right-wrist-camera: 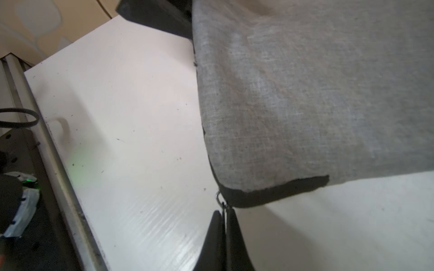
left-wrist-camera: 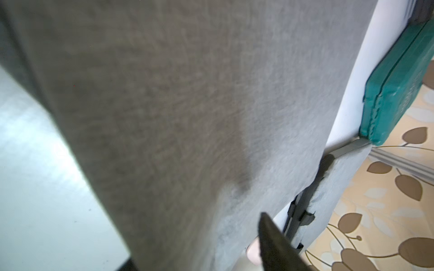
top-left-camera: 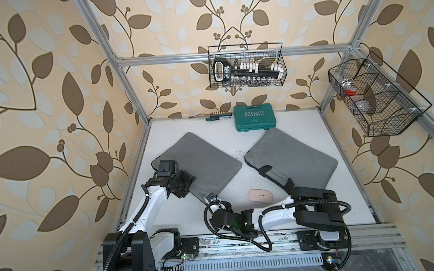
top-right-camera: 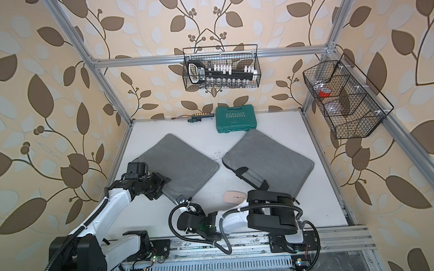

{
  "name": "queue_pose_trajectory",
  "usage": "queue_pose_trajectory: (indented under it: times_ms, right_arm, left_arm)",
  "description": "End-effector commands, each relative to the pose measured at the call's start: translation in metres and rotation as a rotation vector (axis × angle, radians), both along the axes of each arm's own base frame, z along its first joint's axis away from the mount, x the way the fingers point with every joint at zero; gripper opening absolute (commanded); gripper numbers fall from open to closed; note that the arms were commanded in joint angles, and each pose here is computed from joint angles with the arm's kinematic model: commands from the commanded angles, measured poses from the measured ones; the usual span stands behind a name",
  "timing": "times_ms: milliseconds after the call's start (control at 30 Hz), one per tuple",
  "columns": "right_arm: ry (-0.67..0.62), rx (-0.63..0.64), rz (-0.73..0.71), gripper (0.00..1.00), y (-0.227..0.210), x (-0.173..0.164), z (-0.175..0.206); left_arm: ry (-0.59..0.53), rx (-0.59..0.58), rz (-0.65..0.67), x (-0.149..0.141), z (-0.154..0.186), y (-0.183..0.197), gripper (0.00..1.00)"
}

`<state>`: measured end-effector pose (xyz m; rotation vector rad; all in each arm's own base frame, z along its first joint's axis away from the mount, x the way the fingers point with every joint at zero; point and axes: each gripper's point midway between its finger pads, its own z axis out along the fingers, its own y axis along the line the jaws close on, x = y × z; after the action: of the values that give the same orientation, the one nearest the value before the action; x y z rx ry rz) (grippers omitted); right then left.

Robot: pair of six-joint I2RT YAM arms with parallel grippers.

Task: Put the mouse into the laptop bag
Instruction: Zip the zipper on the zippered laptop bag.

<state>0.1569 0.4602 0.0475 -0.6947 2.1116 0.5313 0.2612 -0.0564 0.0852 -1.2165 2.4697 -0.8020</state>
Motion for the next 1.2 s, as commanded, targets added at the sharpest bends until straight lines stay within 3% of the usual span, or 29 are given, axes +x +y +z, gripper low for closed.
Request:
queue_pose_trajectory:
  times_ms: [0,200,300,433,567,800,867,1067,1167]
  right_arm:
    - [0.005,-0.036,0.08,0.0,0.017,-0.01,-0.005]
    - [0.078,0.052,0.1,0.0,0.018,0.01,-0.003]
    - [0.071,0.051,0.109,0.0,0.018,0.011,-0.002]
    - [0.082,0.07,0.147,0.0,0.022,0.004,0.001]
    - [0.083,0.085,0.179,0.0,0.024,-0.007,0.006]
    - [0.075,0.076,0.201,0.0,0.026,-0.022,0.01]
    - [0.079,0.072,0.189,0.0,0.023,-0.021,0.007]
    - [0.134,0.049,0.075,0.0,-0.007,0.004,-0.012]
    - [0.149,0.023,0.002,0.0,-0.032,0.02,-0.024]
  left_arm:
    - [-0.087,0.041,-0.006,0.003,0.018,0.008,0.94]
    - [-0.039,-0.062,0.015,-0.058,-0.013,-0.007,0.84]
    - [-0.057,-0.12,0.037,-0.075,-0.024,-0.013,0.81]
    - [-0.098,-0.213,0.029,-0.081,-0.032,-0.028,0.77]
    - [-0.133,-0.203,0.02,-0.075,-0.031,-0.029,0.75]
    - [-0.13,-0.201,-0.017,-0.064,-0.038,-0.038,0.31]
    - [-0.127,-0.182,-0.015,-0.062,-0.04,-0.037,0.28]
    - [-0.121,-0.156,0.0,-0.061,-0.043,-0.033,0.02]
    - [-0.122,-0.152,-0.001,-0.061,-0.043,-0.033,0.0]
